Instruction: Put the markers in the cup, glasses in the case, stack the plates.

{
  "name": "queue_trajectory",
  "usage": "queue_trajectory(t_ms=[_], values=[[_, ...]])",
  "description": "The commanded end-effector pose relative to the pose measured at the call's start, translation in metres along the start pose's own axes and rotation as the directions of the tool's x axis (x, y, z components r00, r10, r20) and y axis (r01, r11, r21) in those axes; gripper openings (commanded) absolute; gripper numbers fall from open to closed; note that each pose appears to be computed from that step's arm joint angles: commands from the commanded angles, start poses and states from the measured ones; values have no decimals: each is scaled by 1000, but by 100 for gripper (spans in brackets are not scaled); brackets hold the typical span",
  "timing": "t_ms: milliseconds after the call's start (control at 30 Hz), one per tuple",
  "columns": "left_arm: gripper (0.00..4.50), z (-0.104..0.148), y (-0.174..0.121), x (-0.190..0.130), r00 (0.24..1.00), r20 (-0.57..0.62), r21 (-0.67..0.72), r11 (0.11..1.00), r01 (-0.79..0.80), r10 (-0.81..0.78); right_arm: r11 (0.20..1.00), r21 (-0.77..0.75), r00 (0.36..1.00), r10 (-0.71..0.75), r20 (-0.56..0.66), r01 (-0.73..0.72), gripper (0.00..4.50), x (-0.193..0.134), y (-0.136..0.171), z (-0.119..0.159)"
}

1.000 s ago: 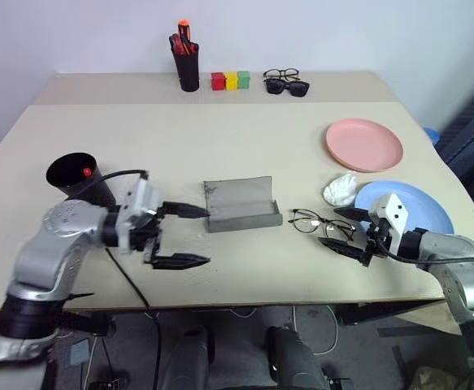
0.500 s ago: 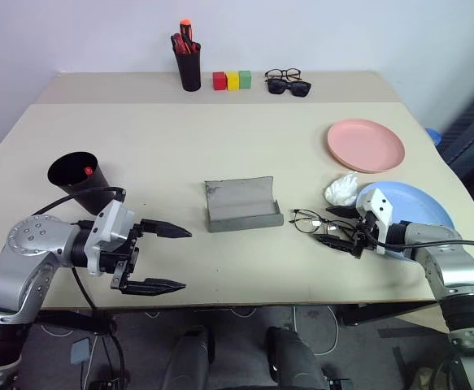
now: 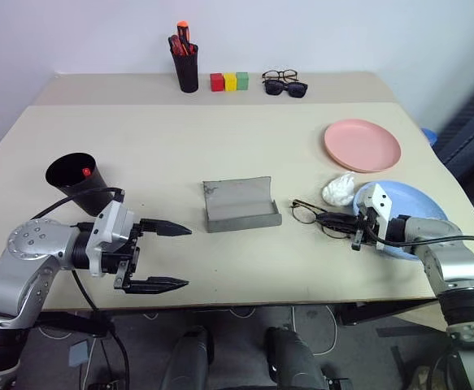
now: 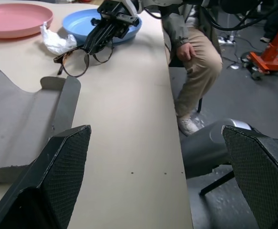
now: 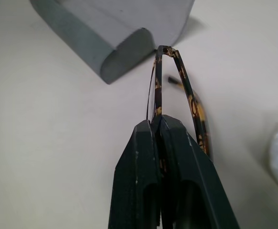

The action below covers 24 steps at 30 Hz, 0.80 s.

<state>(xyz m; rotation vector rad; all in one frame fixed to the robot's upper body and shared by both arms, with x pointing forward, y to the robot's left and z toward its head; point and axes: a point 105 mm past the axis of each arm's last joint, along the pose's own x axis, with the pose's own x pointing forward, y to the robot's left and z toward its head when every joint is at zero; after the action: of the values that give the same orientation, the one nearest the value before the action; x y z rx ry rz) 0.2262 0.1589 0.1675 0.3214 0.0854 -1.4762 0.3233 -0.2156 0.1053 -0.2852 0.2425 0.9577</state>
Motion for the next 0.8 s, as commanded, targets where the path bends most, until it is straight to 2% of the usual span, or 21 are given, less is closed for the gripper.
queue_trajectory(t_ms=[33,100,200,267,367,467,600,800], values=[[450,11,-1,-2,1000,17,49,999,-12,11,999,9,999,-33,-24,34,5,-8,-4,-3],[450,10,0,-2,1000,20,49,999,-20,19,999,3,999,-39,-10,39,5,-11,-5,3],[450,8,-1,-1,999,23,41,999,-29,28,1000,-13,997,-14,80,15,5,-15,-4,35],[450,8,-2,-1,999,24,32,999,-32,31,997,-71,984,44,172,-32,5,-7,3,69],[450,8,-3,-1,999,25,27,999,-34,34,990,-119,968,105,228,-79,5,6,12,93],[450,6,-5,-2,999,19,19,999,-32,31,968,-169,937,228,264,-188,5,35,32,113],[450,4,-7,-3,1000,9,15,1000,-27,27,932,-211,907,343,244,-296,5,69,50,113],[450,6,-9,-2,999,10,18,999,-34,34,913,-243,904,378,201,-328,5,100,43,100]])
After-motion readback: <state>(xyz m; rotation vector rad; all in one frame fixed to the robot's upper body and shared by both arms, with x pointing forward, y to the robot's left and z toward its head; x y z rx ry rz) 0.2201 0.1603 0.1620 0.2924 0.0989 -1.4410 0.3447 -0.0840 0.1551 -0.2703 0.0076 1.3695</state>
